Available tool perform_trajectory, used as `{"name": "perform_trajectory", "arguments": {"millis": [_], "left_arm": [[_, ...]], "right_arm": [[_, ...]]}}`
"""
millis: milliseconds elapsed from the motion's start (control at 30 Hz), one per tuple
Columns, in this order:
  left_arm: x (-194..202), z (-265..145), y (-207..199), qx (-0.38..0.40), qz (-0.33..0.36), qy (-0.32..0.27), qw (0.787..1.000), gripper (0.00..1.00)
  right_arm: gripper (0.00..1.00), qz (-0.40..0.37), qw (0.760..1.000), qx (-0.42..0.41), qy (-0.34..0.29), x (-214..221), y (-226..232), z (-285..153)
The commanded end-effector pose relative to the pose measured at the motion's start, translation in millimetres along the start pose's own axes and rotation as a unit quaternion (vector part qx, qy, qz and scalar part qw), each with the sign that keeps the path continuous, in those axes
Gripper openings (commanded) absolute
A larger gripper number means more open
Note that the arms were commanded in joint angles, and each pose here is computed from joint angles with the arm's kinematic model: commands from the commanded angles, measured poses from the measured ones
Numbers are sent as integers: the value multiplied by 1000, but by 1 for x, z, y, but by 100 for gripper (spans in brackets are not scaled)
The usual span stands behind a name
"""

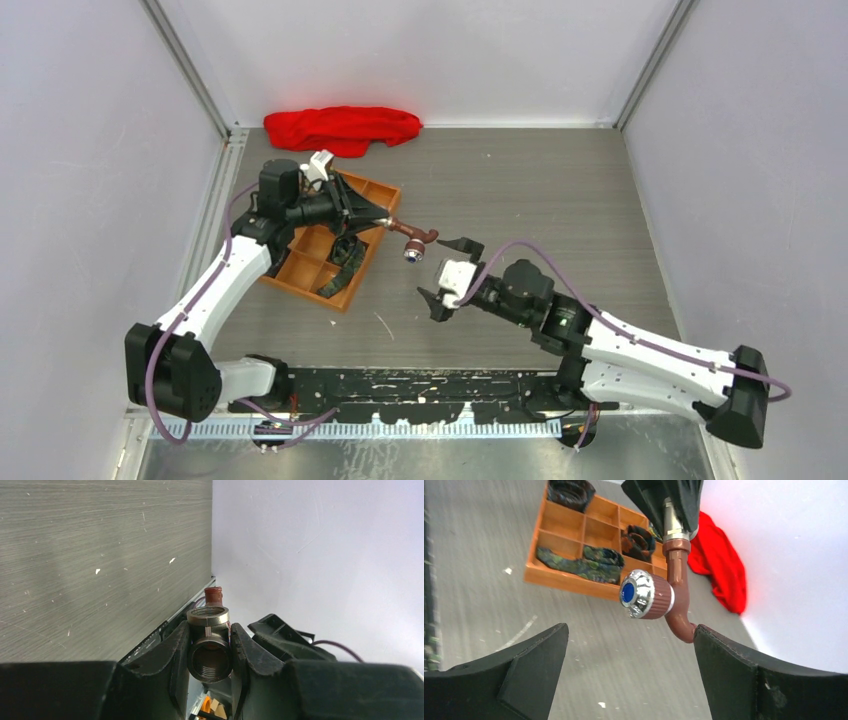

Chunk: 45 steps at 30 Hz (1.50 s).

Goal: Install the water faucets

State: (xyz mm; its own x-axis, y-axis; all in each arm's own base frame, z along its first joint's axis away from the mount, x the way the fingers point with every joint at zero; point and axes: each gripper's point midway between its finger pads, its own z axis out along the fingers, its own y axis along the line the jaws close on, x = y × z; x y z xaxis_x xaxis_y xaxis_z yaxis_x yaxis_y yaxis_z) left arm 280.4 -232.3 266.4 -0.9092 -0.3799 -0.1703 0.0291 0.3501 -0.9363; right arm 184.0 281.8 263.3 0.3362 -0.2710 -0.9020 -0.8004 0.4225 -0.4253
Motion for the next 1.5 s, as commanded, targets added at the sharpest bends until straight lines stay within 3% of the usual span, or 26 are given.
{"name": "perform_trajectory", "arguments": {"millis": [0,67,367,467,600,667,800,1000,1267,1467], "left_arm": [[-5,-7,-27,30,29,-5,999,0],[-5,-8,-26,28,29,-5,999,0],[-3,-7,-22,26,26,-2,999,0],[-3,-7,-20,23,28,-2,999,0],[-2,-7,-20,22,29,0,999,0],[-2,-6,-18,20,28,0,999,0],[-1,-5,-17,24,28,7,999,0],[1,-4,-16,28,32,14,999,0],[1,-4,-15,31,34,15,999,0],[1,-3,-16,31,35,15,999,0]], "right_arm": [[100,-146,984,95,19,-7,-35,13],[100,-162,978,120,49,2,-43,22],[97,-223,954,197,46,16,-57,38],[86,-223,957,181,42,18,-51,48],[64,-221,960,172,27,16,-46,58],[59,-212,963,167,20,16,-45,61],[51,-149,978,148,-6,12,-45,64],[47,37,994,87,-57,0,-50,64],[46,247,965,-12,-89,-4,-40,70],[44,282,955,-31,-83,2,-33,74]]}}
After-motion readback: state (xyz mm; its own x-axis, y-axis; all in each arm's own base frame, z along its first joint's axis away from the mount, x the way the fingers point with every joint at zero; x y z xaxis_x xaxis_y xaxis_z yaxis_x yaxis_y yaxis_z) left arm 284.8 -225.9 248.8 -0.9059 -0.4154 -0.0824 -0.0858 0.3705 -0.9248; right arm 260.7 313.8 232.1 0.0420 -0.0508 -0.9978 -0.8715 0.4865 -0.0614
